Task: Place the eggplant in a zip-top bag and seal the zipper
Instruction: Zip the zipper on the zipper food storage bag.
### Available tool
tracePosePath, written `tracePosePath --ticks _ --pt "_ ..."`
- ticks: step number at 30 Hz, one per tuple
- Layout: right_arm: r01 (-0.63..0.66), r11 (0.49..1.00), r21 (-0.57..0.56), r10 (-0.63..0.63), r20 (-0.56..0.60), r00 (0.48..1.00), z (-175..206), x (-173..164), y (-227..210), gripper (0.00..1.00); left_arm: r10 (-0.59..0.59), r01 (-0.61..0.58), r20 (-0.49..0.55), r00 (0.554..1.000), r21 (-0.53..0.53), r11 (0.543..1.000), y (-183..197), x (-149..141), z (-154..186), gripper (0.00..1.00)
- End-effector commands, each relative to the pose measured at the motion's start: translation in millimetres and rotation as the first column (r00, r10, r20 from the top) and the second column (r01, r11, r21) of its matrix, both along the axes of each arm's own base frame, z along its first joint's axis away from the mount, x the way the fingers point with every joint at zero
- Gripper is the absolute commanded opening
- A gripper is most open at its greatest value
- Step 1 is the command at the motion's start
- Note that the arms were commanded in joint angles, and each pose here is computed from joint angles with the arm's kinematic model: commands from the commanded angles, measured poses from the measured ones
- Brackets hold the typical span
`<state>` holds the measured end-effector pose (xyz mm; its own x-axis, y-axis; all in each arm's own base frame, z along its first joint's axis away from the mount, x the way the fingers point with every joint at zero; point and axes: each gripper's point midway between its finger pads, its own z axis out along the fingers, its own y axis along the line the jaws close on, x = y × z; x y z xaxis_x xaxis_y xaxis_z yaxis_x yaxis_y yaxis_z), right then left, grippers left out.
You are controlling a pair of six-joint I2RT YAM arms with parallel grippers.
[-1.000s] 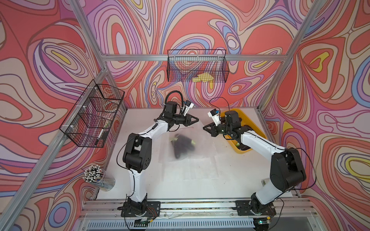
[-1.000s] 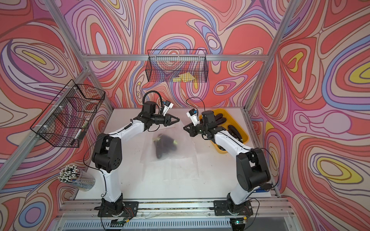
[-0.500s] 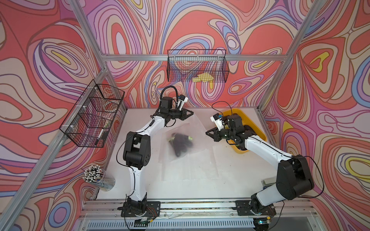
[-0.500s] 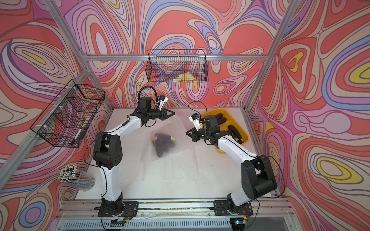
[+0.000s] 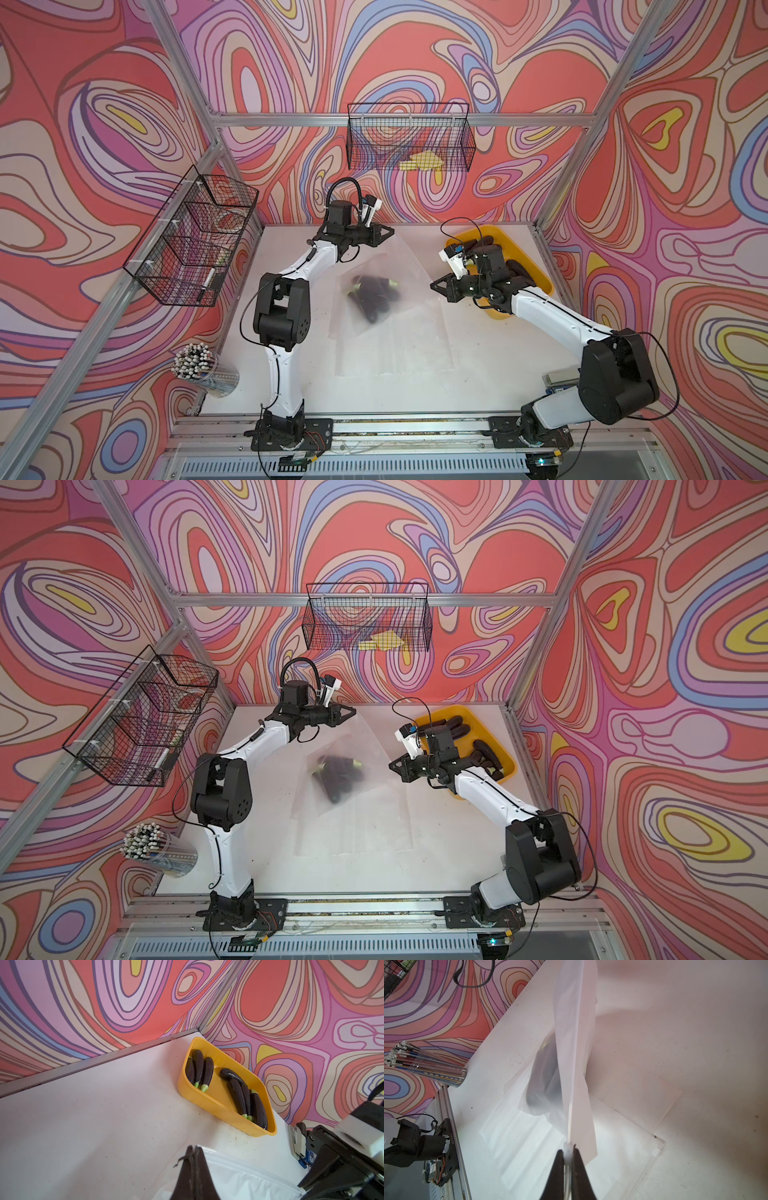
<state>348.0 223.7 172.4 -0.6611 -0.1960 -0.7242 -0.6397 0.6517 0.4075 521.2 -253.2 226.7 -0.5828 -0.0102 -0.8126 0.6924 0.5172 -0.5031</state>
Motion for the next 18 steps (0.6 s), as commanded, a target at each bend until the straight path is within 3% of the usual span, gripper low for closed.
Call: tracePosePath --ticks 1,10,13,16,18 --pt "-0.007 0.999 -0.044 0.001 -0.131 0.991 -25 -27 -8 0.05 0.144 -0.145 0.103 0.984 0.005 0.989 36 33 15 0.00" --pt "0.019 1.000 -0.012 -0.021 -0.097 0.995 -16 -14 -4 0.08 0.102 -0.101 0.080 0.992 -0.017 0.995 30 27 14 0.00" --pt "0.076 0.994 0.078 -0.074 -0.024 0.997 14 9 4 0.37 0.073 -0.071 0.061 0.995 -0.037 0.997 24 22 12 0.00" --pt "0.184 0.968 0.167 -0.201 0.087 0.976 57 43 1 0.53 0.093 -0.091 0.033 0.995 -0.043 0.995 26 26 5 0.00" --pt "0.250 0.946 0.206 -0.282 0.140 0.949 83 60 -5 0.57 0.131 -0.131 0.008 0.991 -0.028 0.991 31 33 -3 0.00"
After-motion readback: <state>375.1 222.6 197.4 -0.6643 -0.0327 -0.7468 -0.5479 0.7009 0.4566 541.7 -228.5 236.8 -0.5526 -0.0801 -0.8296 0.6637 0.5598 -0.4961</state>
